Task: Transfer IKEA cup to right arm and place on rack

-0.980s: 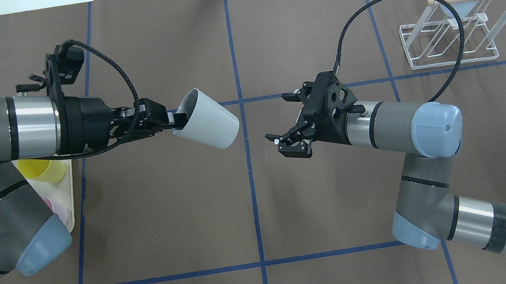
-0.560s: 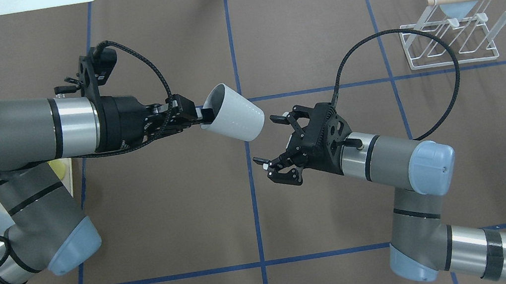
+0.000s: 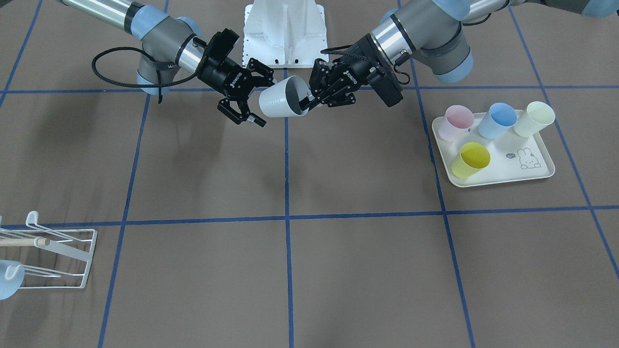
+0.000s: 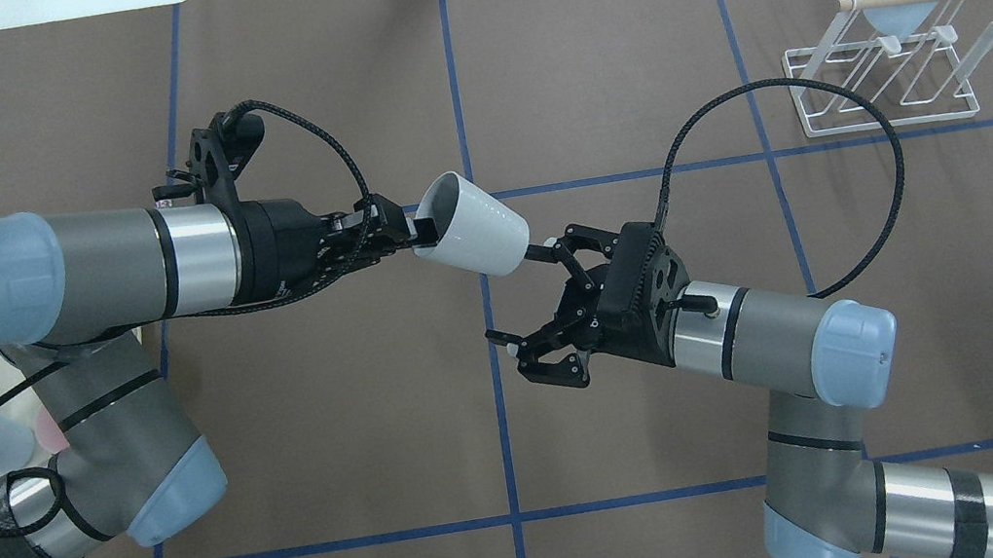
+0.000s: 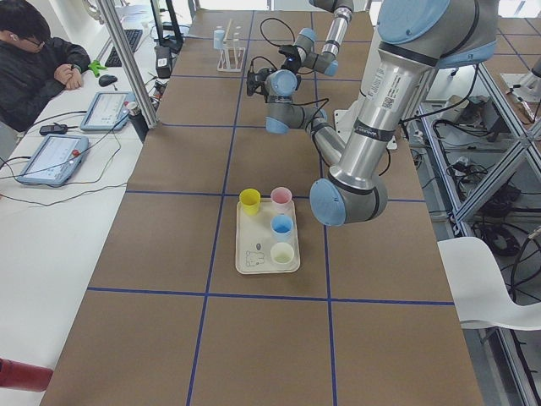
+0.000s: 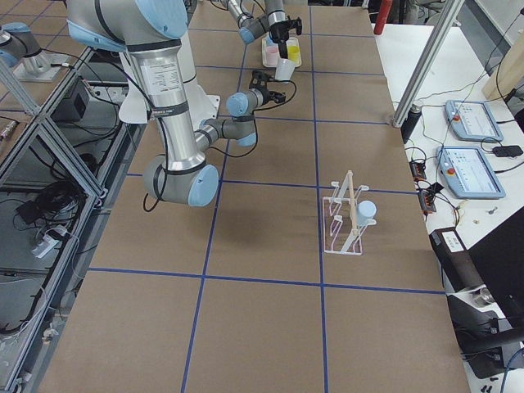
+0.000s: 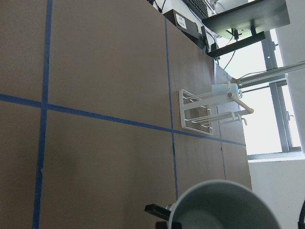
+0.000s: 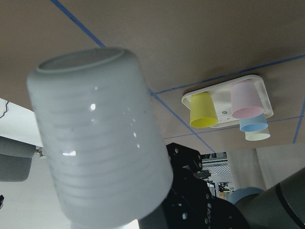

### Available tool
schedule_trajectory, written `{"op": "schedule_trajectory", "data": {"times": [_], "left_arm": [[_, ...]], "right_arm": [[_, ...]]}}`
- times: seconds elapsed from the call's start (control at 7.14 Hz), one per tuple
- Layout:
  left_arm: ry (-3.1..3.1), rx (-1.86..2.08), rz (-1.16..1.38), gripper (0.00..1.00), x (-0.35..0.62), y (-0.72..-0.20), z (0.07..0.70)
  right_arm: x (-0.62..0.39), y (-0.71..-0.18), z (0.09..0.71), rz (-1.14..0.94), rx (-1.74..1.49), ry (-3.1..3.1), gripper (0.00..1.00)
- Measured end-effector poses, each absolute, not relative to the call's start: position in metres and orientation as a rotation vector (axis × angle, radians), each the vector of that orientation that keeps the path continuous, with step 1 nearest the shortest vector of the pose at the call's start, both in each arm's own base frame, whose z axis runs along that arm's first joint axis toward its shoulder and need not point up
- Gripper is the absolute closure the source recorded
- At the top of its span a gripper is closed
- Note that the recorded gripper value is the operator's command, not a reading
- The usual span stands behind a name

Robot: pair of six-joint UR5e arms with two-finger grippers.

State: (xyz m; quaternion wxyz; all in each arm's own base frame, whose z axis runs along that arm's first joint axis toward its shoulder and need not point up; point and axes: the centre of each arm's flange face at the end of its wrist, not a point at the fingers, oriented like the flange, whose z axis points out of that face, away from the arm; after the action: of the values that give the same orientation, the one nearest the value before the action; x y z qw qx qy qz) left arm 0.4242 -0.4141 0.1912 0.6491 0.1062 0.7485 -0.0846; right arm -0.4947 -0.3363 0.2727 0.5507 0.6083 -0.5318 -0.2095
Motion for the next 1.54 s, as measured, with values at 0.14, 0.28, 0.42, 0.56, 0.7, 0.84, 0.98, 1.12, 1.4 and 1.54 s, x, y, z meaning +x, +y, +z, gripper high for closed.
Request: {"op": "schedule_trajectory", "data": {"times": [0.14,0.28,0.42,0.56,0.7,0.84,0.98,1.12,1.4,1.54], "left_arm": [[1.695,0.235,-0.189,1.00,0.429,-0.413,0.194],[1.693,0.229,-0.184,1.00,0.433,-0.410,0.195],[1.694,0.228,-0.179,1.00,0.434,-0.408,0.195],[1.705,0.230,-0.174,1.00,0.432,-0.406,0.193],[1.721,0.235,-0.167,1.00,0.430,-0.404,0.193],[1.732,0.237,-0.161,1.00,0.430,-0.402,0.198],[1.729,0.233,-0.159,1.00,0.434,-0.401,0.203],[1.720,0.228,-0.160,1.00,0.439,-0.401,0.209],[1.704,0.220,-0.165,1.00,0.449,-0.400,0.216],[1.703,0.217,-0.164,1.00,0.452,-0.399,0.217]], "right_arm": [[-0.493,-0.336,0.271,-0.489,1.450,-1.269,0.01],[-0.492,-0.335,0.270,-0.484,1.457,-1.275,0.01],[-0.492,-0.335,0.269,-0.482,1.460,-1.277,0.01],[-0.492,-0.336,0.270,-0.481,1.461,-1.276,0.01],[-0.491,-0.336,0.270,-0.480,1.461,-1.274,0.01],[-0.491,-0.336,0.271,-0.480,1.461,-1.274,0.01],[-0.491,-0.336,0.270,-0.479,1.462,-1.275,0.01],[-0.491,-0.336,0.269,-0.478,1.464,-1.276,0.01],[-0.491,-0.336,0.267,-0.477,1.466,-1.278,0.02],[-0.491,-0.336,0.267,-0.477,1.466,-1.279,0.07]]}}
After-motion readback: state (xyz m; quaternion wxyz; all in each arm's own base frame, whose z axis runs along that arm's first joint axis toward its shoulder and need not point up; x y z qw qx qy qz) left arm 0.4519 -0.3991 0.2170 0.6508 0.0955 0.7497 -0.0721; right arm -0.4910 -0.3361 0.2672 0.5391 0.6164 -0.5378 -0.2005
